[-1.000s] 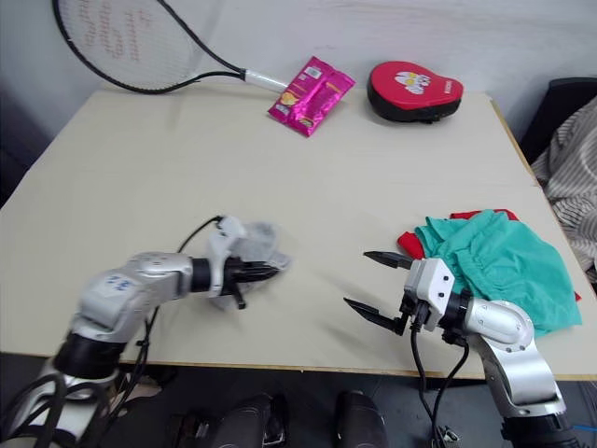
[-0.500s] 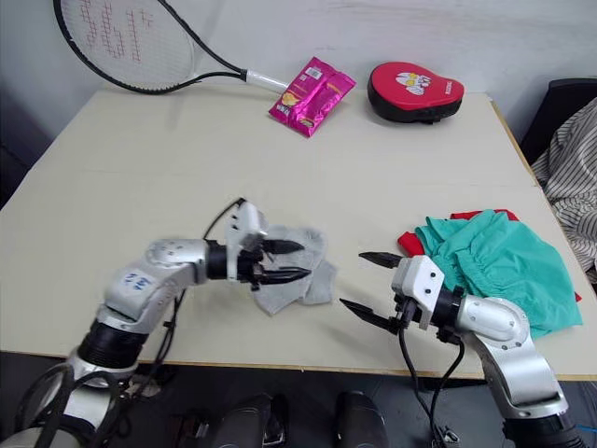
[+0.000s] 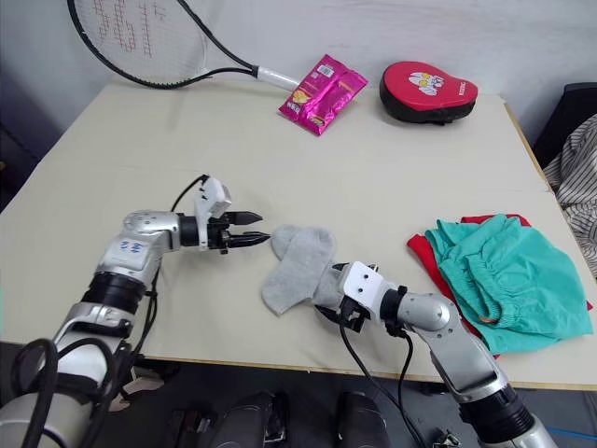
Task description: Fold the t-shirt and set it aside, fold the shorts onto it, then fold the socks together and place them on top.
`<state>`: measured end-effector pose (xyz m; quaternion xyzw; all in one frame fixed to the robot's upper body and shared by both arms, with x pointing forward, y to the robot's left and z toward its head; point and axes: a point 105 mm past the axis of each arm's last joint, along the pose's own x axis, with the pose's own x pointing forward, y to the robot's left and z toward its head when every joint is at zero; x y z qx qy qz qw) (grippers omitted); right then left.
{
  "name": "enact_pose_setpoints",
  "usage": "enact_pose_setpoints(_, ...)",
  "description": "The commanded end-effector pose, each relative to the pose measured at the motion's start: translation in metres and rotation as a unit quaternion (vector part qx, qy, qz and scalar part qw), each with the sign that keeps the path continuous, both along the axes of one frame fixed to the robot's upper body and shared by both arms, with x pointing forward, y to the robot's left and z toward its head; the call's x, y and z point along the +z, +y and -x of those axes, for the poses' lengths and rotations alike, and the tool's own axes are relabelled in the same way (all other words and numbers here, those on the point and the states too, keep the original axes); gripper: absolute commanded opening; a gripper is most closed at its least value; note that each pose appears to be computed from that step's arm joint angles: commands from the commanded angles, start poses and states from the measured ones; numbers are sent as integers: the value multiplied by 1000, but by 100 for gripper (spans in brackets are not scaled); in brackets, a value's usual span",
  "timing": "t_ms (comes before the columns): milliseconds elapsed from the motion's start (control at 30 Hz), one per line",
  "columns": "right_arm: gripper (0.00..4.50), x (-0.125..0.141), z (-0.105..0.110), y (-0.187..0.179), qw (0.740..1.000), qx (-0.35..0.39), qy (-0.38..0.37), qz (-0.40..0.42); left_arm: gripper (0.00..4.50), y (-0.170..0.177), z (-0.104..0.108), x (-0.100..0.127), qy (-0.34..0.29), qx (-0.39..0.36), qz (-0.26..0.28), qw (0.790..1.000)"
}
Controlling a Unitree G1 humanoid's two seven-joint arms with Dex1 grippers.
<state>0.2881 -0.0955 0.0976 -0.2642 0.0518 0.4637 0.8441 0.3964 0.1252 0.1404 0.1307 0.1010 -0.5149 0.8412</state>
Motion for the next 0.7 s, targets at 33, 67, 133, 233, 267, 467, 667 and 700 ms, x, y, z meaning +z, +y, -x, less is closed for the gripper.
enact_pose_setpoints(33,357,4,-3,1,1000,7,-23,9,282,-4,-10,4,-7,7,-7,1000)
enact_pose_setpoints(67,322,4,-3,1,1000,7,-23,10,282,-4,-11,2,1,10,-7,1000)
enact_pose_setpoints(133,255,4,-5,1,1000,8,-27,12,282,-8,-10,-1,7,-6,-10,1000)
enact_pose_setpoints(233,150,3,-7,-1,999,6,-28,13,220,-16,-5,-2,14,-32,-1,999)
enact_pose_setpoints(267,115,2,-7,-3,999,6,-29,16,191,-16,-4,-4,15,-35,1,999)
enact_pose_setpoints(467,0,0,-12,-10,998,31,-36,43,1,-7,5,-12,26,-35,4,999)
enact_pose_setpoints(667,0,7,-33,-14,992,73,-69,72,1,20,34,-13,10,-8,0,1000)
enact_pose_setpoints(700,0,8,-37,-13,990,84,-78,77,1,24,39,-12,6,4,4,1000)
